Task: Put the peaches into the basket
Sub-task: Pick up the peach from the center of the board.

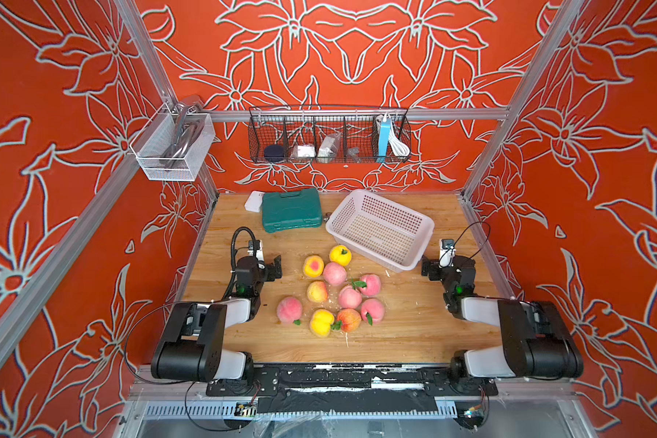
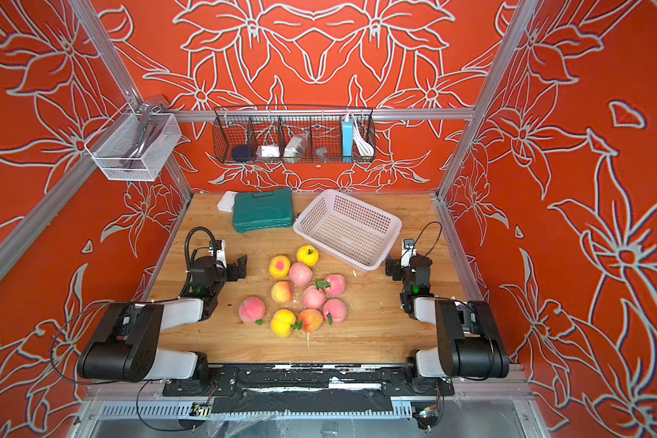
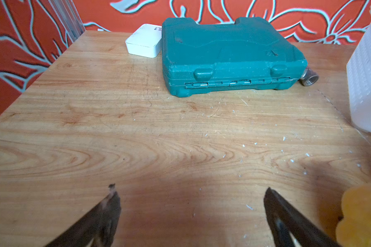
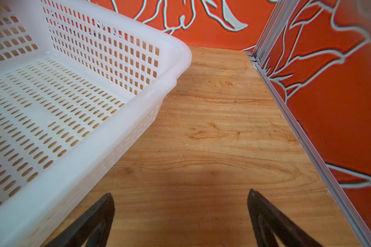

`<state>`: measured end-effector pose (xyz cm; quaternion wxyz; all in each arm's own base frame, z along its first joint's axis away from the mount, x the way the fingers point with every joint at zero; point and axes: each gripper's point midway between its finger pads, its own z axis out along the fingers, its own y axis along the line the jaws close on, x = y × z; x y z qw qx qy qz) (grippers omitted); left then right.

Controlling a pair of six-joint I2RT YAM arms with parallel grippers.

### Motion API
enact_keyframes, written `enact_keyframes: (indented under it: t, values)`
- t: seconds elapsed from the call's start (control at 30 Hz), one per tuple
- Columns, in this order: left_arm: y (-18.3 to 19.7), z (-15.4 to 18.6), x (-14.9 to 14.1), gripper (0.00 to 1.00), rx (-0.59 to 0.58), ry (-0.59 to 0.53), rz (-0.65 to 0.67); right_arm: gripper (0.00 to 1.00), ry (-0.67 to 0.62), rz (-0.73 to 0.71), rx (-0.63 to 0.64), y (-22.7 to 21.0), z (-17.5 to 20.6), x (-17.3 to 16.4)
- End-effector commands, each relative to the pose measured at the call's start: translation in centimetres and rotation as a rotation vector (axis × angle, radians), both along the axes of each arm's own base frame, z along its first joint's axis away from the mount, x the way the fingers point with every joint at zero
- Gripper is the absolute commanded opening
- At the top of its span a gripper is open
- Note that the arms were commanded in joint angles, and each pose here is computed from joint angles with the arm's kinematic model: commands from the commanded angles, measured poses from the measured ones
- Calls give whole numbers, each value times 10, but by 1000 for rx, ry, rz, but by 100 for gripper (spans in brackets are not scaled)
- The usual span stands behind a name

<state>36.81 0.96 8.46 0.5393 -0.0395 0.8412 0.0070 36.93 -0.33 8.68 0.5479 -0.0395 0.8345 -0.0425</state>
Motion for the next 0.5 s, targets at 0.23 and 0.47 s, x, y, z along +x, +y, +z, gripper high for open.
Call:
enact_keyframes:
  t: [0.23, 0.47]
  values:
    - [2, 0, 0, 98, -3, -11, 1, 99, -16, -11, -3, -1, 6, 5]
    - [2, 0, 0, 98, -3, -10, 1, 99, -17, -10, -3, -1, 6, 5]
